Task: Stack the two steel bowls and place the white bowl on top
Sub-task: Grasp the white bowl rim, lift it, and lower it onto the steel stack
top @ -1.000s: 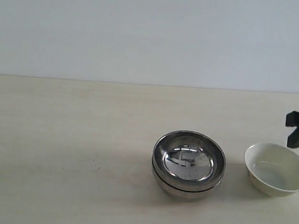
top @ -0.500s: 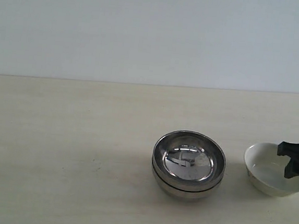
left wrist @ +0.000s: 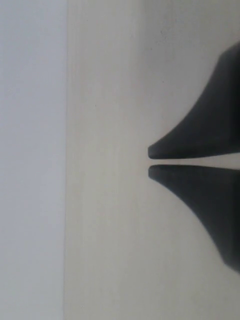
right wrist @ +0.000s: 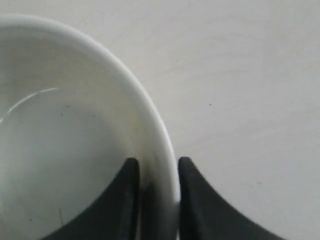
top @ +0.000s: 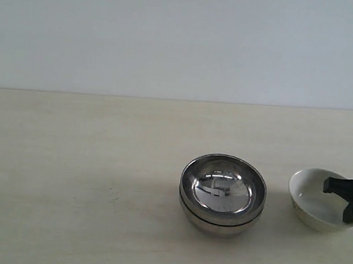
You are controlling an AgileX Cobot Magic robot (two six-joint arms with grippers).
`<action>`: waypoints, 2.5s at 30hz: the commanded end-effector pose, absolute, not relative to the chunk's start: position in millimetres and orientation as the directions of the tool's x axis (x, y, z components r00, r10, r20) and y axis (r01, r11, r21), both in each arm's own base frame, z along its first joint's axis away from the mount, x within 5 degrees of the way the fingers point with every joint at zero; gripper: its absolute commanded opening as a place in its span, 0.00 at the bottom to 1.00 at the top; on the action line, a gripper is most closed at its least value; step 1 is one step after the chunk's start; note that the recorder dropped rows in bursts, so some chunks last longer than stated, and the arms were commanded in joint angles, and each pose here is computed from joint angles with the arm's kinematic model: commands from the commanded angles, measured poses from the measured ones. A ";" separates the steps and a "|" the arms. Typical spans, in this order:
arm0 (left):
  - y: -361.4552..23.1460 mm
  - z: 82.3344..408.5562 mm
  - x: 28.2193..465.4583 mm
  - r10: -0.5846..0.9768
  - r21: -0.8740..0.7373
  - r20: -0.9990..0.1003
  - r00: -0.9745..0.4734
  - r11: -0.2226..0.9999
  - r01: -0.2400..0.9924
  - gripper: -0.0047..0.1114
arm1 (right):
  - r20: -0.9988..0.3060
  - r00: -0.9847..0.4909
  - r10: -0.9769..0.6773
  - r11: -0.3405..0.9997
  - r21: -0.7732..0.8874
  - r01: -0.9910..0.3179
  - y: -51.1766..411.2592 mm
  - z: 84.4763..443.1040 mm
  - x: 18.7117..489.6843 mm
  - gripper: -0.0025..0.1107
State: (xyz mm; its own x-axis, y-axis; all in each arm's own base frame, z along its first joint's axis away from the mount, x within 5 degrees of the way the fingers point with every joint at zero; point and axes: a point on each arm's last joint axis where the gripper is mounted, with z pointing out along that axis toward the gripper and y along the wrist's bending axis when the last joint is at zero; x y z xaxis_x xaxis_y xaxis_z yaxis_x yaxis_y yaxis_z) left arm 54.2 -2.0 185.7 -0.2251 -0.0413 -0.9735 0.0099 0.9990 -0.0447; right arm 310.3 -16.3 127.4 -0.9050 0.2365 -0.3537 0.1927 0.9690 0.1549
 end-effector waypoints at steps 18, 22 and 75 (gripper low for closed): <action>-2.3 185.5 54.3 -0.045 -0.049 -0.975 -0.218 0.999 0.014 0.07 | -0.464 -0.852 0.242 0.960 0.244 0.140 -10.6 172.3 306.7 0.02; -2.3 185.5 54.3 -0.045 -0.049 -0.975 -0.218 0.999 0.014 0.07 | -0.490 -0.837 0.243 0.952 0.285 0.110 -6.4 182.1 305.9 0.02; -2.3 185.5 54.3 -0.045 -0.049 -0.975 -0.218 0.999 0.014 0.07 | -0.527 -0.843 -0.112 0.897 0.312 -0.314 128.5 167.1 310.8 0.02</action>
State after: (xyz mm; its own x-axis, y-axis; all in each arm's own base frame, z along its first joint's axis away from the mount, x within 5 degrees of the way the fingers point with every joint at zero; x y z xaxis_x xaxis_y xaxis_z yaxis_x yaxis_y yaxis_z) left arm 54.2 -2.0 185.7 -0.2251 -0.0413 -0.9735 0.0099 0.9990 -0.0447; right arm 309.7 128.3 165.9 -0.8487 -0.1106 -0.5171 -0.3109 0.8953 0.3189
